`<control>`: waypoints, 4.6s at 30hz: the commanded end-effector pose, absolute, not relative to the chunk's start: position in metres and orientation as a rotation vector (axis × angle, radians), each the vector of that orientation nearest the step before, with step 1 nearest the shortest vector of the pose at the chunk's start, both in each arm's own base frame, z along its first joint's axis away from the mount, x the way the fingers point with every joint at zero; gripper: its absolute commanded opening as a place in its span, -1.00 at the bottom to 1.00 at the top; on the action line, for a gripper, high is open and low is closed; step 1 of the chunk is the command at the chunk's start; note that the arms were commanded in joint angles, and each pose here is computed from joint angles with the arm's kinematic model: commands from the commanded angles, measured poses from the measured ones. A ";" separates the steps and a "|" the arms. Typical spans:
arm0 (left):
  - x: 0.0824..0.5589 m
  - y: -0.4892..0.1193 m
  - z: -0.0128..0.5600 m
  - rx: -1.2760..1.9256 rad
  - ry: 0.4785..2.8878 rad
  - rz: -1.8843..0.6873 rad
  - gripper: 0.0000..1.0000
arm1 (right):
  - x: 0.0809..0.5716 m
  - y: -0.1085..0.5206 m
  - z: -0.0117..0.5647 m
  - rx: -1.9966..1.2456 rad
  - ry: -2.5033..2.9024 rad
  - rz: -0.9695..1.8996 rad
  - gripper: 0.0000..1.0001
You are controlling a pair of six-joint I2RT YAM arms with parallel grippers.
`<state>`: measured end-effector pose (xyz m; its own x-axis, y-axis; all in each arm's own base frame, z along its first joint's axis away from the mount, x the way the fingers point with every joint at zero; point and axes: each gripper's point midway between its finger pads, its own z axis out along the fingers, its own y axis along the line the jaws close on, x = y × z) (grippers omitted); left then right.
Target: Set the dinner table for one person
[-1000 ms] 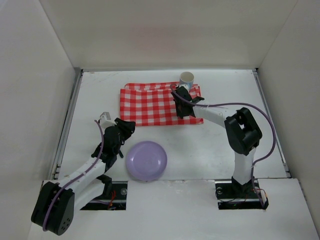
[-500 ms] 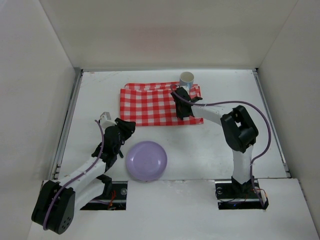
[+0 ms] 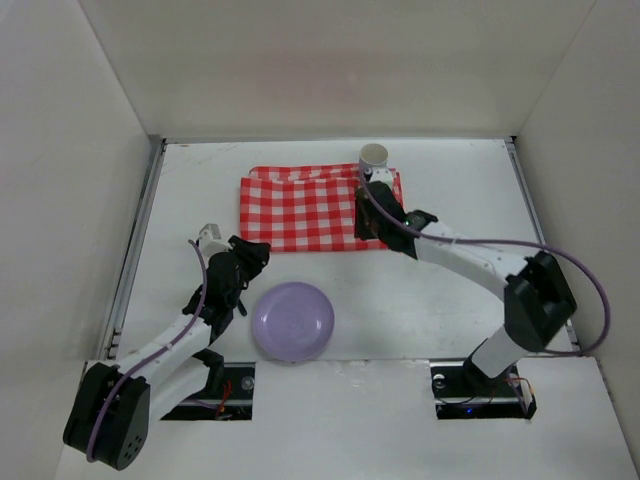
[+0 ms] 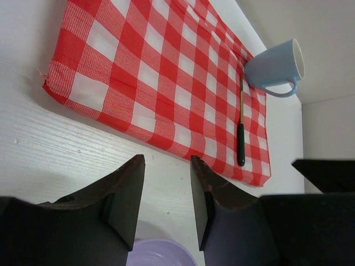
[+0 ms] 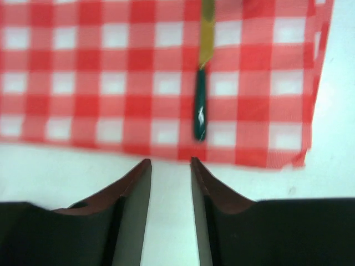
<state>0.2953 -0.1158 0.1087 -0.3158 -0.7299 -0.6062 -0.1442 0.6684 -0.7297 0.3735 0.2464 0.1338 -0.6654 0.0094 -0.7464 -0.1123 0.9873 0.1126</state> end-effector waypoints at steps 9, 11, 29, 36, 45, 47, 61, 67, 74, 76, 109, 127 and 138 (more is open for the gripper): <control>0.298 -0.115 0.153 -0.557 1.713 -0.654 -0.73 | 0.213 0.336 0.098 -0.122 2.295 0.713 -0.25; 0.296 -0.113 0.156 -0.560 1.704 -0.637 -0.71 | 0.204 0.338 0.082 -0.150 2.331 0.688 0.01; 0.293 -0.080 0.158 -0.674 1.624 -0.552 -0.29 | 0.256 0.340 0.119 0.011 2.256 0.722 -1.00; 0.290 -0.066 0.153 -0.736 1.607 -0.530 -0.25 | 0.361 0.301 0.152 0.104 2.150 0.566 -0.98; 0.297 -0.071 0.129 -0.760 1.689 -0.535 -0.24 | 0.439 0.284 0.147 0.178 2.158 0.470 -0.95; 0.298 -0.072 0.129 -0.760 1.690 -0.545 -0.24 | 0.447 0.282 0.138 0.186 2.181 0.445 -0.95; 0.298 -0.073 0.124 -0.760 1.700 -0.545 -0.24 | 0.475 0.275 0.106 0.256 2.239 0.453 -0.93; 0.298 -0.074 0.124 -0.761 1.701 -0.550 -0.24 | 0.479 0.278 0.094 0.257 2.276 0.460 -0.91; 0.299 -0.074 0.123 -0.760 1.705 -0.550 -0.24 | 0.478 0.274 0.080 0.278 2.309 0.437 -0.86; 0.299 -0.074 0.123 -0.760 1.706 -0.550 -0.24 | 0.476 0.275 0.077 0.270 2.323 0.430 -0.84; 0.221 -0.037 0.063 -0.776 2.256 0.034 -0.71 | 0.312 0.257 0.214 -0.041 1.884 0.626 -0.60; 0.205 -0.034 0.023 -0.792 2.363 0.161 -0.40 | 0.309 0.242 0.192 0.007 1.906 0.709 -0.47; 0.204 -0.037 0.009 -0.781 2.394 0.149 -0.70 | 0.311 0.242 0.190 0.007 1.913 0.704 -0.42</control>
<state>0.2094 -0.0380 0.0162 -0.6206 -0.5017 -0.6026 -0.5693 0.8168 -0.0937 0.3055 0.2384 0.1693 -0.4982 0.2630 -0.8262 -0.2788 0.8537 0.4398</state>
